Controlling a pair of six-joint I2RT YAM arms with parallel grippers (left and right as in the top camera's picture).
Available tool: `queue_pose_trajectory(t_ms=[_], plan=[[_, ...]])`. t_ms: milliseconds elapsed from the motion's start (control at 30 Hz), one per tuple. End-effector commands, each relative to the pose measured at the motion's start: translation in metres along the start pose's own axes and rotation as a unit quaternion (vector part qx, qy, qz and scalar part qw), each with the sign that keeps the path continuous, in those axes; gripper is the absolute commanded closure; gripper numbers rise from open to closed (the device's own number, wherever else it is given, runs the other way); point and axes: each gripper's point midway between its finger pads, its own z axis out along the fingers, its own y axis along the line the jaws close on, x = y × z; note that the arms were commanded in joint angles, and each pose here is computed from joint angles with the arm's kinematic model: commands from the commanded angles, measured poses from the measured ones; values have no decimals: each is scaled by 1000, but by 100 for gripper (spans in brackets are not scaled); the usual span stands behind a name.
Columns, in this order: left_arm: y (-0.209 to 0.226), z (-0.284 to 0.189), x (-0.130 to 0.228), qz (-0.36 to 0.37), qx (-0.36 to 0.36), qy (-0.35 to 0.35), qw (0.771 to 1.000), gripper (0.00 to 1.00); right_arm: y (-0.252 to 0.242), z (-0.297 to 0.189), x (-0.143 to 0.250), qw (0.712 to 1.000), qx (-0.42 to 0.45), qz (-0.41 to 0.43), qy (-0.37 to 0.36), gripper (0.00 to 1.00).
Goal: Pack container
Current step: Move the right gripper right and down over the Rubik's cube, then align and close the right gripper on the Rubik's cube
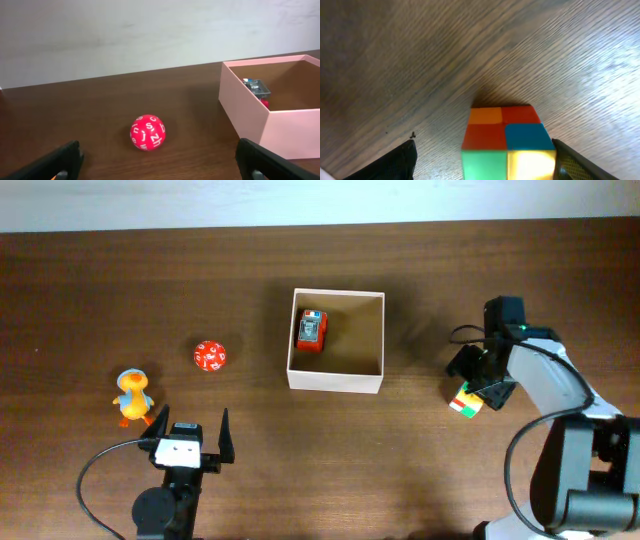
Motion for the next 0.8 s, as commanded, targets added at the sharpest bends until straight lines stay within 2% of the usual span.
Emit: queue_pose_trajectory(t_ms=[0, 233, 267, 333, 400, 767], plan=[[-1, 0, 2, 10, 1, 0, 1000, 1, -1, 16, 9, 1000, 15, 6, 19, 22], [-1, 0, 2, 10, 1, 0, 1000, 1, -2, 22, 11, 999, 21, 11, 25, 23], [-1, 0, 2, 10, 1, 0, 1000, 1, -2, 22, 11, 999, 21, 11, 25, 26], [-1, 0, 2, 10, 1, 0, 1000, 1, -2, 22, 11, 999, 21, 11, 26, 38], [-1, 0, 2, 10, 1, 0, 1000, 1, -2, 22, 11, 999, 21, 11, 26, 42], [-1, 0, 2, 10, 1, 0, 1000, 1, -2, 22, 11, 999, 21, 10, 26, 46]])
